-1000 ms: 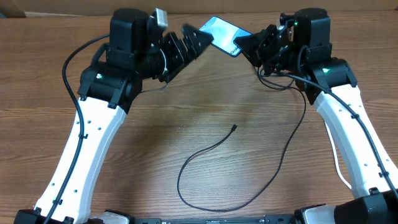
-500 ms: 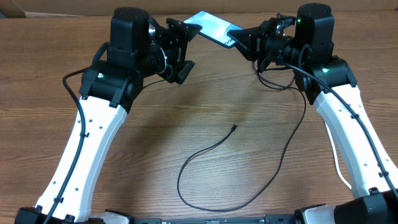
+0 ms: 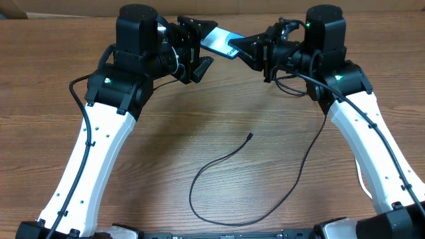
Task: Plug charger to phone and switch on socket
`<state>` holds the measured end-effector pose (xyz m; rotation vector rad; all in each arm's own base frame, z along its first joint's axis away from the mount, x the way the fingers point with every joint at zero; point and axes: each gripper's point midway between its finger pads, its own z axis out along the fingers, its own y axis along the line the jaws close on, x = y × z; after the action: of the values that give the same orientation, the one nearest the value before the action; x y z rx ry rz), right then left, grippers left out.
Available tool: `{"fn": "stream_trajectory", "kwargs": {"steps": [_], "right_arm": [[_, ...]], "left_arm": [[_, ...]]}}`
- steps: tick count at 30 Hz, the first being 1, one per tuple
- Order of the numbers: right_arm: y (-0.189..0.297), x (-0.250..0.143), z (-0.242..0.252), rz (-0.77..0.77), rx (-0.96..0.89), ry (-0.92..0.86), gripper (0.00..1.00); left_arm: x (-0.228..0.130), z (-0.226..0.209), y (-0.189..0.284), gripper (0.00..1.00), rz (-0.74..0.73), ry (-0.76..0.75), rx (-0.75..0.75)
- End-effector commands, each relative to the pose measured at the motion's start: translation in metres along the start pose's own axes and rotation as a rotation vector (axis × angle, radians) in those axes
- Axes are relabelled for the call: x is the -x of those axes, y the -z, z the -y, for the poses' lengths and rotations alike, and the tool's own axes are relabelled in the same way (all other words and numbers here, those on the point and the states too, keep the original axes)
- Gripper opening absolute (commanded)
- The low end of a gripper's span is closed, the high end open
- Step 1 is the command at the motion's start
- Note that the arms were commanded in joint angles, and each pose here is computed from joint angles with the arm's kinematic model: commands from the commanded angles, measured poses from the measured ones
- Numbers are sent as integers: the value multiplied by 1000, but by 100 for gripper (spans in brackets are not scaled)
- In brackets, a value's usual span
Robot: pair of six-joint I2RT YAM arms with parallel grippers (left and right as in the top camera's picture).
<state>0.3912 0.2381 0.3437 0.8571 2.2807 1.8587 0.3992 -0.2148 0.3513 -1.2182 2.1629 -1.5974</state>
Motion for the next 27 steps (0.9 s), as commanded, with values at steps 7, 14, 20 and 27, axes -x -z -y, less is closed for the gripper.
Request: {"fn": "stream_trajectory", "kwargs": {"steps": [7,14,20,27], "right_arm": [[14,-33,-24,-107,55,61,4],[15,-41,-24,-155,54,64,4],[15,-41,-24,-154,55,71,4],[15,-42,-24,-159,55,71,4]], "left_arm": [[0,-3,-4,64,-1,15,9],[1,-3,-4,58,0,15,9],[10,-7,0,50,20,31,21],[16,-8,3,42,27,45,26]]}}
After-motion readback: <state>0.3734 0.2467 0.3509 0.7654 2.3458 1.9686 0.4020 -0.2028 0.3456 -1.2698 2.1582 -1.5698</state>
